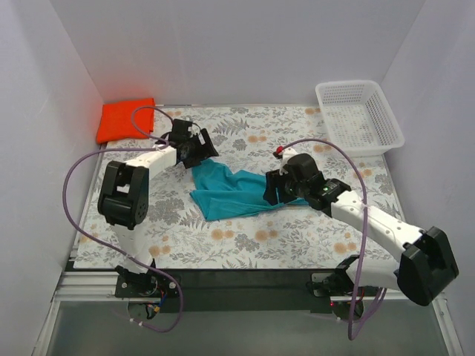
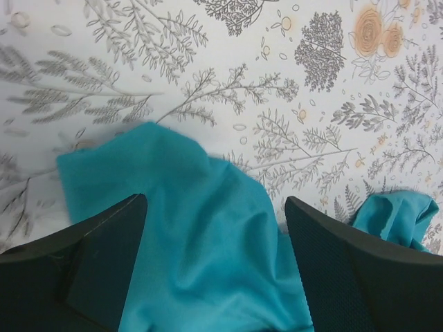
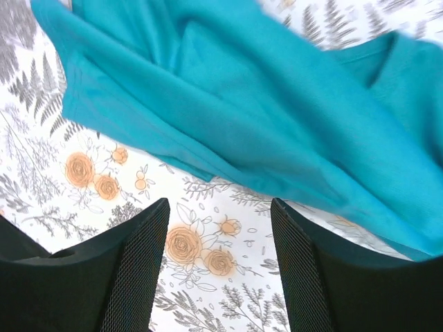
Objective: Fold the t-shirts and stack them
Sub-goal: Move the tshirt to the center of the board, then flatten the tshirt out
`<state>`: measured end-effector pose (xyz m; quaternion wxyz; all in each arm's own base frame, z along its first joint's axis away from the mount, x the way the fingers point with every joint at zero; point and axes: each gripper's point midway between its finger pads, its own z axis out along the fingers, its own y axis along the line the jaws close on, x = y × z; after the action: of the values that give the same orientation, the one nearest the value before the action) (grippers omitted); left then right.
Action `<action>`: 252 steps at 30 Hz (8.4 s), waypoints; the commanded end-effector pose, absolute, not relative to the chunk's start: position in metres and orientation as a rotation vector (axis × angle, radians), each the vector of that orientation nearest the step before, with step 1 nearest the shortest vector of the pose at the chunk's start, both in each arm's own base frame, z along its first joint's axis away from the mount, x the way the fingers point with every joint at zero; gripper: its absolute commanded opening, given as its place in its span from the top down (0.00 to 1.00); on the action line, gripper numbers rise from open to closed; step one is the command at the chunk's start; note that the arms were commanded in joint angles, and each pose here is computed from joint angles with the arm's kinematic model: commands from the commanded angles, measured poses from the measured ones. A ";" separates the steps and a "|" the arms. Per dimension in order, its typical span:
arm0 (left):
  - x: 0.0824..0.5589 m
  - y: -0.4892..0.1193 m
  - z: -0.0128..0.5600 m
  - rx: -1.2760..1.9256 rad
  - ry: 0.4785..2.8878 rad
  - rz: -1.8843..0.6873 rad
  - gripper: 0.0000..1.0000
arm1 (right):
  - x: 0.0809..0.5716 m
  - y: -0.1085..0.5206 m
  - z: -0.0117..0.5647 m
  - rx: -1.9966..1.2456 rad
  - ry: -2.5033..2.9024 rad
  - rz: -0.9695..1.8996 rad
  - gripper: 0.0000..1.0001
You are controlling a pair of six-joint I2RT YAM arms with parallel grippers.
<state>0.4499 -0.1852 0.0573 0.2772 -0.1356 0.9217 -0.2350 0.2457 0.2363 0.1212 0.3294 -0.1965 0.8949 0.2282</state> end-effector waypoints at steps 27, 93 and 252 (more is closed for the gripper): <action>0.291 -0.183 0.068 -0.971 2.536 -0.334 0.46 | 0.224 0.134 0.106 -0.284 2.335 0.374 0.33; 0.190 -0.112 0.081 -0.898 2.458 -0.253 1.00 | 0.281 0.123 0.062 -0.263 2.577 0.156 0.64; 0.302 -0.013 0.018 -1.254 2.304 0.116 0.55 | 0.247 0.095 0.067 0.061 2.435 0.402 0.25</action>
<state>0.3012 -0.0177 0.0209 0.2537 -0.4607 0.8499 0.0319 0.2445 0.0951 0.0658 0.3259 0.0242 0.9324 0.1546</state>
